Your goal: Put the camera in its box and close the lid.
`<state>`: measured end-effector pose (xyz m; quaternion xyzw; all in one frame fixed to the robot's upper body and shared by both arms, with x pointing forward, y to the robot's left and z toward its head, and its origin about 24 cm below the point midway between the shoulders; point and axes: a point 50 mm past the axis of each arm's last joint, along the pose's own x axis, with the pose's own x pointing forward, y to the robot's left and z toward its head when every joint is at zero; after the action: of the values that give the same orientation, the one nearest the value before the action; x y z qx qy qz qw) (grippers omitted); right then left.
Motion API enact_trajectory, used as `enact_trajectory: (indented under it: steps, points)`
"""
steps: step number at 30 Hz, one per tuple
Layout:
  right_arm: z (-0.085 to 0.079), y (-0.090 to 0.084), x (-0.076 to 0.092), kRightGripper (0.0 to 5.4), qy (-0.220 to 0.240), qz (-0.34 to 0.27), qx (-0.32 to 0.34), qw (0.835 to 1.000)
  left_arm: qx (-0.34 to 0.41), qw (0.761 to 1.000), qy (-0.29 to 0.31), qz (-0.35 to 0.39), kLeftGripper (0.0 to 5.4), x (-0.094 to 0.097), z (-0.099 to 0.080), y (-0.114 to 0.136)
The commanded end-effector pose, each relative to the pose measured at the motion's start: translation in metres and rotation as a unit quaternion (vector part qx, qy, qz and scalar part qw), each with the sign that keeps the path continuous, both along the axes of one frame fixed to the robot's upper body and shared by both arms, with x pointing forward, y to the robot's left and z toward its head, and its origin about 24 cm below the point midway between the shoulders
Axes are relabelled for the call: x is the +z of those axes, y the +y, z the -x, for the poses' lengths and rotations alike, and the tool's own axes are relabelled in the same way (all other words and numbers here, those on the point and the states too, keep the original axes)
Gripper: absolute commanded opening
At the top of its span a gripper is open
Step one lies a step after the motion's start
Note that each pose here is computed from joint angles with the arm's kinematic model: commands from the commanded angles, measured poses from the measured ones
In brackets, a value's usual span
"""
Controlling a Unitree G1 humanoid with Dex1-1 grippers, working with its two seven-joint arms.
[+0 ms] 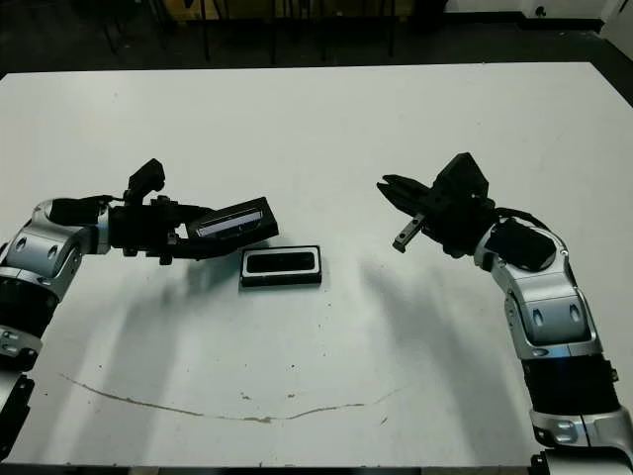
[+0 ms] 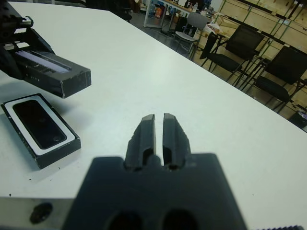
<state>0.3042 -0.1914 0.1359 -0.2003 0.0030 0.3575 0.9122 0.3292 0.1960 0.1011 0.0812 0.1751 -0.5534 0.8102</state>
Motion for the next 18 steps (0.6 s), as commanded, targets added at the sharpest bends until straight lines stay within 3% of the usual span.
enact_trajectory:
  steps: [1,6,18]
  points:
    - [-0.002,-0.002,-0.002,0.0,0.01,0.004,-0.004,1.0,0.014,0.999,0.01,0.04,2.8,-0.001,0.001,0.003]
    - [-0.002,-0.001,-0.003,0.0,0.008,0.01,-0.005,1.0,0.009,0.997,-0.004,0.073,2.8,0.0,0.001,0.008]
    - [-0.002,0.001,-0.007,0.0,0.016,0.009,-0.006,1.0,-0.036,0.995,0.078,0.045,2.8,-0.014,-0.003,0.004]
